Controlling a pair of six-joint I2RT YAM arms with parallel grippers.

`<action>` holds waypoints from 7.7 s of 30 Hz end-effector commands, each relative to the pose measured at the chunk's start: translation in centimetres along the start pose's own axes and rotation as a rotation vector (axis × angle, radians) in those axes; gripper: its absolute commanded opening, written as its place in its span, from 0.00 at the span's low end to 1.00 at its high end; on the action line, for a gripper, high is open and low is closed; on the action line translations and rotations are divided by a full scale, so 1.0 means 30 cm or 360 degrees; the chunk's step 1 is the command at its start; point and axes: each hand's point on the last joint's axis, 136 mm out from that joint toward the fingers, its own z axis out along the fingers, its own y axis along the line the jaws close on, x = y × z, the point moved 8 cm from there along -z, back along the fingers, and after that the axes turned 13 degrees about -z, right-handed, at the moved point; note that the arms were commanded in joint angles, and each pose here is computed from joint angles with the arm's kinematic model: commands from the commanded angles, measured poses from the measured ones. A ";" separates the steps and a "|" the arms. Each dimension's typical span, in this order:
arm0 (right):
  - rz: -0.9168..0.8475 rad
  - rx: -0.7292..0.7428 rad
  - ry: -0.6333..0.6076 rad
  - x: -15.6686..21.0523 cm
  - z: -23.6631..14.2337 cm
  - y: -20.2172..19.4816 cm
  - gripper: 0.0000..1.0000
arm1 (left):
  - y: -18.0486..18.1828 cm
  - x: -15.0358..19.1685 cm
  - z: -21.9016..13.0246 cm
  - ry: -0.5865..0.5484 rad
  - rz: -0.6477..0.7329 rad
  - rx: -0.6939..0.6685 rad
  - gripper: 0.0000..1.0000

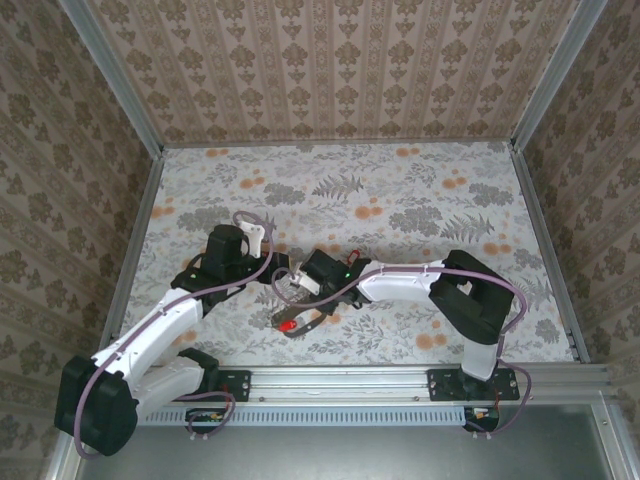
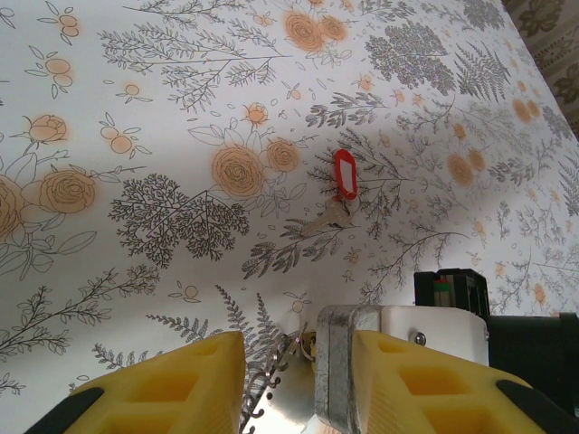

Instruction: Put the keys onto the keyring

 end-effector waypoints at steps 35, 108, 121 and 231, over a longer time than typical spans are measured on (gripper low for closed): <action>0.0651 -0.0550 -0.0191 0.163 -0.047 0.044 0.00 | 0.003 0.026 -0.004 0.0014 -0.0019 -0.0014 0.37; 0.0136 -0.0280 -0.0091 0.143 -0.082 0.073 0.23 | -0.005 0.017 0.006 0.0006 -0.0032 -0.0003 0.36; 0.0132 -0.0261 -0.0045 0.153 -0.076 0.070 0.17 | -0.010 0.014 0.002 0.0000 -0.0028 0.0004 0.36; 0.0203 -0.0530 -0.1891 -0.051 -0.824 0.021 0.14 | -0.482 0.074 -0.410 -0.0352 0.1025 0.1197 0.00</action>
